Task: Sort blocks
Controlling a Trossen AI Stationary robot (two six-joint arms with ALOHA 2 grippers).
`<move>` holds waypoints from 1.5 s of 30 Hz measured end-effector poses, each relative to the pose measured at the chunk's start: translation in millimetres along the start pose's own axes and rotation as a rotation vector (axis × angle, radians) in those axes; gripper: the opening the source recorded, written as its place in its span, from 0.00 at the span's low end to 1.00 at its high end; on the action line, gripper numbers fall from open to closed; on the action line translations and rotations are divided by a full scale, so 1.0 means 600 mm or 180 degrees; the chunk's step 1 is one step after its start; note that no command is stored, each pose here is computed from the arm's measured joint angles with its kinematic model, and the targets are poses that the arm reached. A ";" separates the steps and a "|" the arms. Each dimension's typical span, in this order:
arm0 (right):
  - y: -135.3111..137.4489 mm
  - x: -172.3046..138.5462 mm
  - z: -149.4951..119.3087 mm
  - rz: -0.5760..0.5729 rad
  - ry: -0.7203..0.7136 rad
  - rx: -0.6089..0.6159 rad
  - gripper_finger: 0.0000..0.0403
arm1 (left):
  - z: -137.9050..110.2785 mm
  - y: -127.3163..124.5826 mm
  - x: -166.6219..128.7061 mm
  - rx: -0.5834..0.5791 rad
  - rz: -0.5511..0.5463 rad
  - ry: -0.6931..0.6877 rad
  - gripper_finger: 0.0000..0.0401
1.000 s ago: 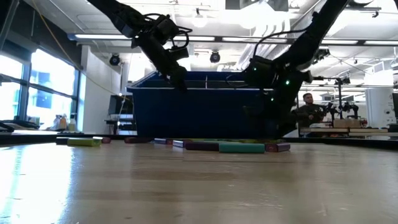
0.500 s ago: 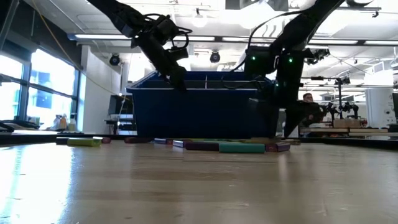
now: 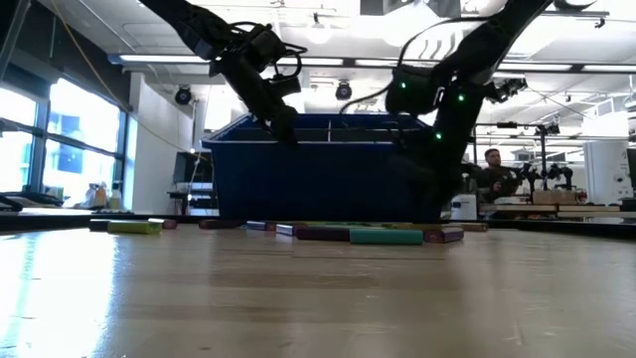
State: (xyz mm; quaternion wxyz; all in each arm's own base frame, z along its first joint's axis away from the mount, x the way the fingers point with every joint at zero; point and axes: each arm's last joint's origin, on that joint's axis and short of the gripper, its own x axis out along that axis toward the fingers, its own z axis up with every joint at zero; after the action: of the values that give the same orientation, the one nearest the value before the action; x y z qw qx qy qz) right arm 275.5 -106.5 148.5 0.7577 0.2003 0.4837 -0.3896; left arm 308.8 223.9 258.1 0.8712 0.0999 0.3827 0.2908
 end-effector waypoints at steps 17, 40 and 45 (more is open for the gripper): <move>0.007 0.051 -0.018 0.0180 0.0479 -0.0445 0.56 | 0.000 0.000 0.000 -0.0059 0.0001 -0.0004 0.41; 0.010 0.052 -0.018 0.0270 0.0518 0.0029 0.22 | 0.000 0.000 0.000 -0.0078 -0.0002 0.0003 0.41; 0.022 0.026 0.004 0.0372 0.0541 0.0027 0.22 | 0.000 0.000 0.000 -0.0077 -0.0005 0.0010 0.41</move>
State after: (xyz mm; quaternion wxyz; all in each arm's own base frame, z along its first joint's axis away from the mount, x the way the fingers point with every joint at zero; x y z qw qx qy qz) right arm 291.0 -106.2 135.1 0.7346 0.2636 0.5320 -0.3284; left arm 308.6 223.7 257.9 0.8720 0.0886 0.3805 0.2949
